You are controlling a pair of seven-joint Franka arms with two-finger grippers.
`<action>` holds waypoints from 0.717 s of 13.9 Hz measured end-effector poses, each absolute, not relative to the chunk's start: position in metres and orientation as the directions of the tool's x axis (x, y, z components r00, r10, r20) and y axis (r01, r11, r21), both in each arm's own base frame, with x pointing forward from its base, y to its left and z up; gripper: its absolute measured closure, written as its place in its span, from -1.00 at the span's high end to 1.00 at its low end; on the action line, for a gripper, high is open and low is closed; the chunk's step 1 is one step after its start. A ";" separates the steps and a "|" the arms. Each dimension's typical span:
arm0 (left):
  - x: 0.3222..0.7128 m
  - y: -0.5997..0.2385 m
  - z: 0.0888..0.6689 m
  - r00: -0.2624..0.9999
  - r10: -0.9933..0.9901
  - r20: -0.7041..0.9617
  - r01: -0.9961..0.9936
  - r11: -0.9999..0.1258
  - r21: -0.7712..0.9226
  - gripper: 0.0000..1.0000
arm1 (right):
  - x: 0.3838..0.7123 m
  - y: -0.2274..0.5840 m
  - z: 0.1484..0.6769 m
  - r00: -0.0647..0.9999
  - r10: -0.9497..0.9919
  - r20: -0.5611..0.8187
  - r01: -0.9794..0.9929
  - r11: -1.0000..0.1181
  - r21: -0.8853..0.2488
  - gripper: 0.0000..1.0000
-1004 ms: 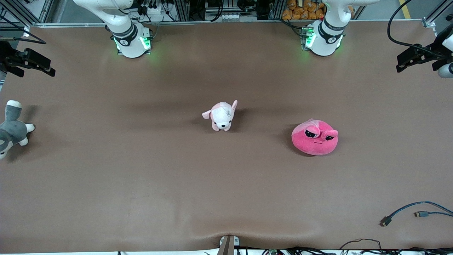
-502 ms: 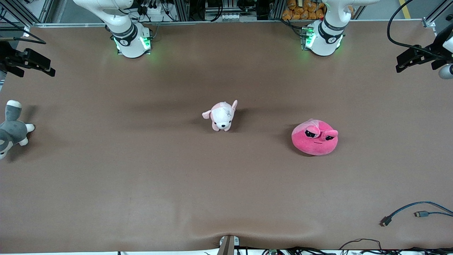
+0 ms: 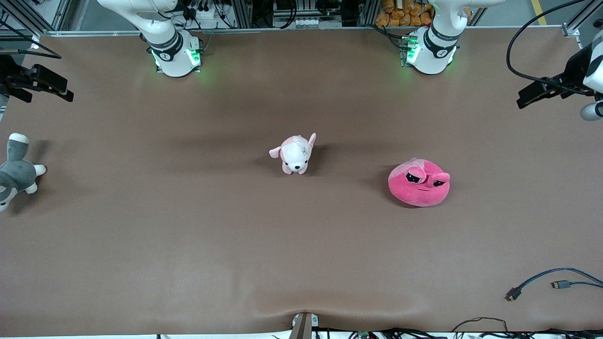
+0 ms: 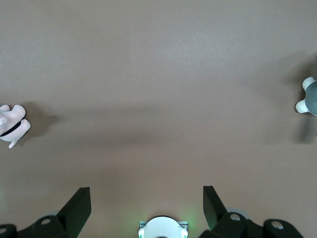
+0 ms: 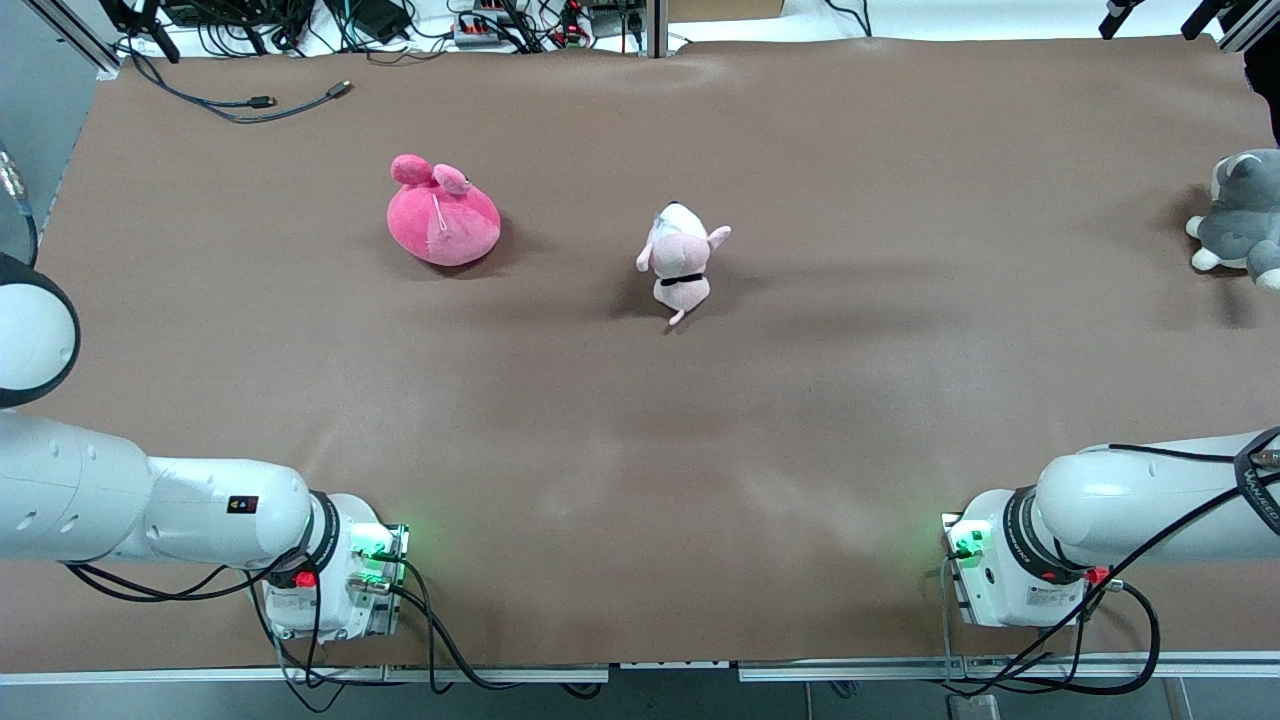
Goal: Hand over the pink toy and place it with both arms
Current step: 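Move the left gripper down over the pink plush toy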
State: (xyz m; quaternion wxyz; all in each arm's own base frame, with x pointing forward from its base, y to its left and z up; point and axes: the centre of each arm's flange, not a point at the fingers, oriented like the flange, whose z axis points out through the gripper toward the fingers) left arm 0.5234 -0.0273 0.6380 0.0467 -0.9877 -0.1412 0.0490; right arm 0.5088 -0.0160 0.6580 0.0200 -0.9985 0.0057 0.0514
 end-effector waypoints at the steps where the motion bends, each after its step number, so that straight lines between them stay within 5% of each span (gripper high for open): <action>1: 0.525 -0.029 0.632 0.946 0.315 -0.082 0.306 -0.946 -0.109 1.00 | 0.509 -0.016 0.658 0.995 -0.009 -0.103 -0.013 -0.999 -0.039 1.00; 10: 0.535 -0.040 0.580 0.853 0.516 -0.076 0.509 -0.856 -0.089 1.00 | 0.509 -0.016 0.658 0.995 -0.009 -0.102 -0.013 -0.999 -0.040 1.00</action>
